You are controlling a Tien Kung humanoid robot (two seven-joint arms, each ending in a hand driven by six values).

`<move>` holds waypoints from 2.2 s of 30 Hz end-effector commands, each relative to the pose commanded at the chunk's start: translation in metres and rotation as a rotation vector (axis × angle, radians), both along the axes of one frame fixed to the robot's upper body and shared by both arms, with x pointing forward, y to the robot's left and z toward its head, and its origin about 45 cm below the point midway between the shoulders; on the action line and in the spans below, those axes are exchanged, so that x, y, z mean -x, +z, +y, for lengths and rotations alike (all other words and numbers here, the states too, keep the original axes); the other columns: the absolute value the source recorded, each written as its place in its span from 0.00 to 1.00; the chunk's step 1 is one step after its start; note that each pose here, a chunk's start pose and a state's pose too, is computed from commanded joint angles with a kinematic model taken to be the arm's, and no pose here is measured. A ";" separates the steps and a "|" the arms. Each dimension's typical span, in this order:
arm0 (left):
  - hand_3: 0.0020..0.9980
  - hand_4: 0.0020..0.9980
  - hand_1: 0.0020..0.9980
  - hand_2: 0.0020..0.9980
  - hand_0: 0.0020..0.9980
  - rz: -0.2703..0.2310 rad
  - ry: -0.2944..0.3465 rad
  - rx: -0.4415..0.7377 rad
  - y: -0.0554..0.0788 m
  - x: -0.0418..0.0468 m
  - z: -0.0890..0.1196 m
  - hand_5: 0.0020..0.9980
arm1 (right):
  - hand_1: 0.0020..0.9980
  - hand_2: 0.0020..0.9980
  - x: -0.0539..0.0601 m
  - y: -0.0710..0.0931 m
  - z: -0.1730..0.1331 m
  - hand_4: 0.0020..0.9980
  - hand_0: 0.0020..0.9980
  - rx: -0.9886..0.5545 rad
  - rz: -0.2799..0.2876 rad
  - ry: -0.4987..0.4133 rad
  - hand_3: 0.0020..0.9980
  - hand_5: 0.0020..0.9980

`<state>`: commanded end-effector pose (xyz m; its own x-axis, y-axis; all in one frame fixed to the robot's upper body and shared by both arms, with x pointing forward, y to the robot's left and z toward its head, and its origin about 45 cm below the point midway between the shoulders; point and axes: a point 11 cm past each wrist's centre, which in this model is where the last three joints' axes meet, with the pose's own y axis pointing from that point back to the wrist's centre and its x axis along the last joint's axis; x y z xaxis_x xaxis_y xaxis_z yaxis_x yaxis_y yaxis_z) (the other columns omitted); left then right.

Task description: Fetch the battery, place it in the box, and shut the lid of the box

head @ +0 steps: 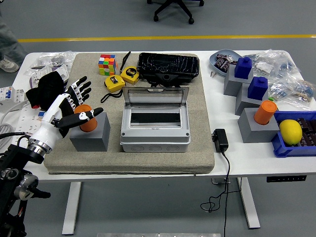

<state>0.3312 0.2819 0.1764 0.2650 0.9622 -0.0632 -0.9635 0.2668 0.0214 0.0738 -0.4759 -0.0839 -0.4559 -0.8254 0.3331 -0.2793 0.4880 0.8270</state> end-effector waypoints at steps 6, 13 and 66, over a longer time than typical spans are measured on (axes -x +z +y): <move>0.86 1.00 0.94 0.88 0.97 0.017 -0.006 0.012 -0.006 -0.0010 -0.002 0.15 | 0.90 0.84 -0.001 0.000 0.000 1.00 0.93 -0.001 -0.001 0.001 0.87 1.00; 0.86 1.00 0.87 0.83 0.87 0.045 -0.008 0.010 -0.015 -0.0039 -0.001 0.15 | 0.90 0.84 0.000 -0.001 0.001 1.00 0.93 -0.004 0.002 0.001 0.87 1.00; 0.67 1.00 0.70 0.63 0.66 0.069 0.050 -0.059 -0.025 -0.0085 0.005 0.00 | 0.89 0.83 -0.007 0.002 -0.001 1.00 0.92 -0.001 -0.019 -0.003 0.85 1.00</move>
<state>0.3396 0.2868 0.1510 0.2137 0.9766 -0.0223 -0.9712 0.2149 0.1029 0.0810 -0.4769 -0.0821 -0.4648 -0.8243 0.3233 -0.2930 0.4877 0.8223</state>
